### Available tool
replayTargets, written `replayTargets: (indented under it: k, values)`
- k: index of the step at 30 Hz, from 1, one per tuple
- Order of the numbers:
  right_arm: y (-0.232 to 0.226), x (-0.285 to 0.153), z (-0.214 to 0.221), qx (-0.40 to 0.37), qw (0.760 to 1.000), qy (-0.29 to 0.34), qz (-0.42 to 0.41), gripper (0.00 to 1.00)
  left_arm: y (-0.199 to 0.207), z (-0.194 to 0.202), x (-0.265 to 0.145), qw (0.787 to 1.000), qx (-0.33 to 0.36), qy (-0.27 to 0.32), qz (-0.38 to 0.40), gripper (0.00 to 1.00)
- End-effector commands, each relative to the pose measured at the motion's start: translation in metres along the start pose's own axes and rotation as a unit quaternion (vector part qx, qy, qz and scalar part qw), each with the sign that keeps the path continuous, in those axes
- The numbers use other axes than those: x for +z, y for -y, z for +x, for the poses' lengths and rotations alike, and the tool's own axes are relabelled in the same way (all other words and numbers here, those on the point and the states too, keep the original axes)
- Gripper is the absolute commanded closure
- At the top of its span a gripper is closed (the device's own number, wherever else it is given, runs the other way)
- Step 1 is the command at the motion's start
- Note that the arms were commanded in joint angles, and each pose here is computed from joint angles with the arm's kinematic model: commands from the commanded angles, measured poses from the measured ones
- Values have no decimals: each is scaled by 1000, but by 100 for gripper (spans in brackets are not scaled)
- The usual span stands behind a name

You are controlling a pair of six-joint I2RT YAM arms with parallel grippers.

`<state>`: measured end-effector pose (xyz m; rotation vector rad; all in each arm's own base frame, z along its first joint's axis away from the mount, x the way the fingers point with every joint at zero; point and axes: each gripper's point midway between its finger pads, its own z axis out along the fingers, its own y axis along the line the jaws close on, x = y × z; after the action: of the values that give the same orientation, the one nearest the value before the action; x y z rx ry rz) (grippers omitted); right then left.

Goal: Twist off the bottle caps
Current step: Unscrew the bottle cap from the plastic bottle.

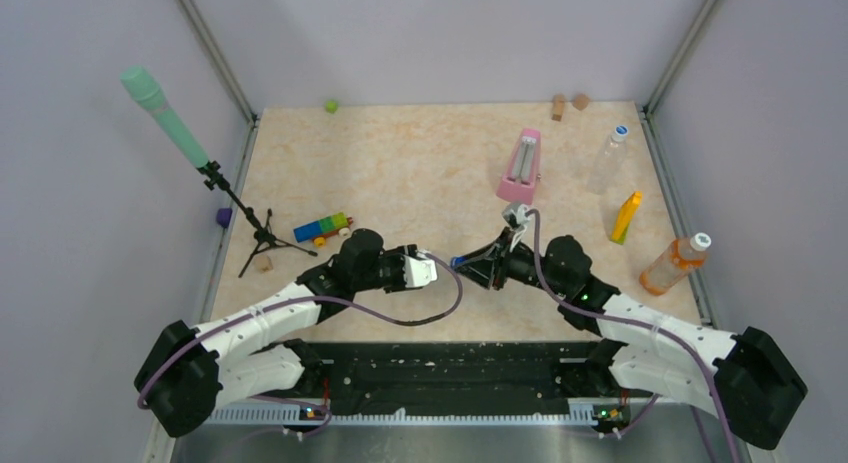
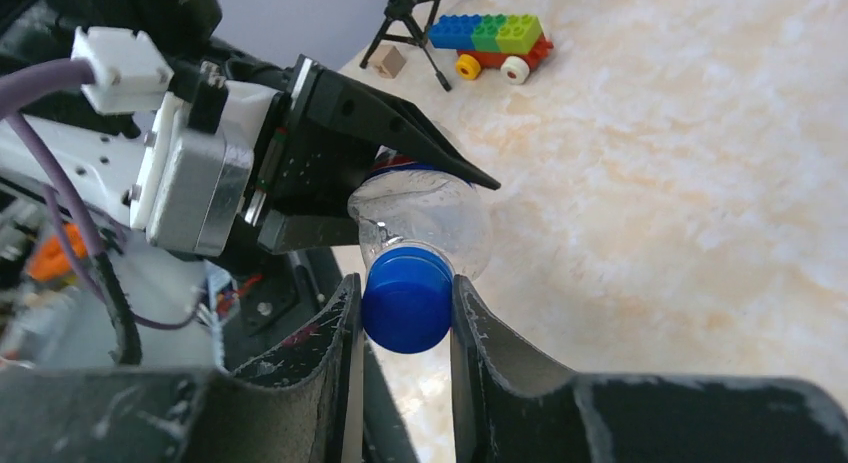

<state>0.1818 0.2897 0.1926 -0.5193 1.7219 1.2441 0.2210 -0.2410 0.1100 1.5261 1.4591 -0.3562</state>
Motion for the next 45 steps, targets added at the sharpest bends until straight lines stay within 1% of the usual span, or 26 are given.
replayTargets:
  k: [1, 4, 10, 14, 16, 19, 20, 21, 22, 23, 25, 26, 29, 32, 35, 37, 39, 42, 45]
  values:
    - [-7, 3, -14, -195, 979, 30, -53, 100, -15, -17, 0, 1000, 1, 23, -21, 100]
    - [-11, 1, -8, -264, 961, 19, -82, 100, -15, -17, -1, 999, 2, 23, -24, 100]
    - [-5, -4, -8, -355, 931, 27, -83, 100, -16, -18, -3, 999, 3, 25, -29, 100]
    - [-6, -8, -2, -380, 920, 23, -94, 100, -17, -19, -2, 999, 2, 25, -27, 100]
    - [-4, -9, -5, -377, 922, 35, -84, 100, -16, -19, -1, 999, 2, 26, -26, 100]
    - [1, -12, -16, -337, 938, 69, -48, 100, -17, -20, 0, 999, 3, 26, -26, 100]
    - [2, -14, -20, -324, 942, 83, -37, 95, -17, -20, 0, 999, 2, 25, -25, 100]
    - [6, -15, -26, -306, 947, 100, -19, 88, -18, -20, -1, 999, 3, 25, -26, 100]
    - [6, -17, -32, -276, 954, 118, -7, 76, -18, -20, -1, 999, 4, 24, -26, 100]
    - [8, -19, -38, -242, 960, 137, 6, 62, -18, -20, -1, 999, 4, 24, -27, 100]
    - [6, -24, -46, -190, 968, 165, 12, 45, -19, -20, -3, 999, 4, 24, -30, 100]
    - [4, -26, -48, -169, 970, 175, 10, 39, -19, -20, -3, 999, 4, 23, -29, 100]
    - [3, -30, -56, -83, 976, 199, 19, 32, -18, -20, -3, 999, 4, 22, -28, 100]
    - [2, -26, -54, 3, 984, 177, 26, 30, -19, -19, -3, 999, 6, 20, -29, 100]
    - [0, -20, -49, 72, 988, 135, 39, 30, -19, -20, -3, 999, 6, 21, -29, 100]
    - [0, -17, -46, 96, 988, 108, 52, 30, -19, -20, -3, 999, 6, 21, -29, 100]
    - [0, -16, -44, 132, 985, 94, 62, 30, -19, -19, -2, 999, 5, 21, -28, 100]
    - [-1, -16, -39, 172, 979, 91, 59, 31, -18, -19, -3, 999, 6, 20, -28, 100]
    - [-1, -16, -33, 193, 976, 91, 52, 33, -18, -19, -3, 999, 5, 21, -29, 100]
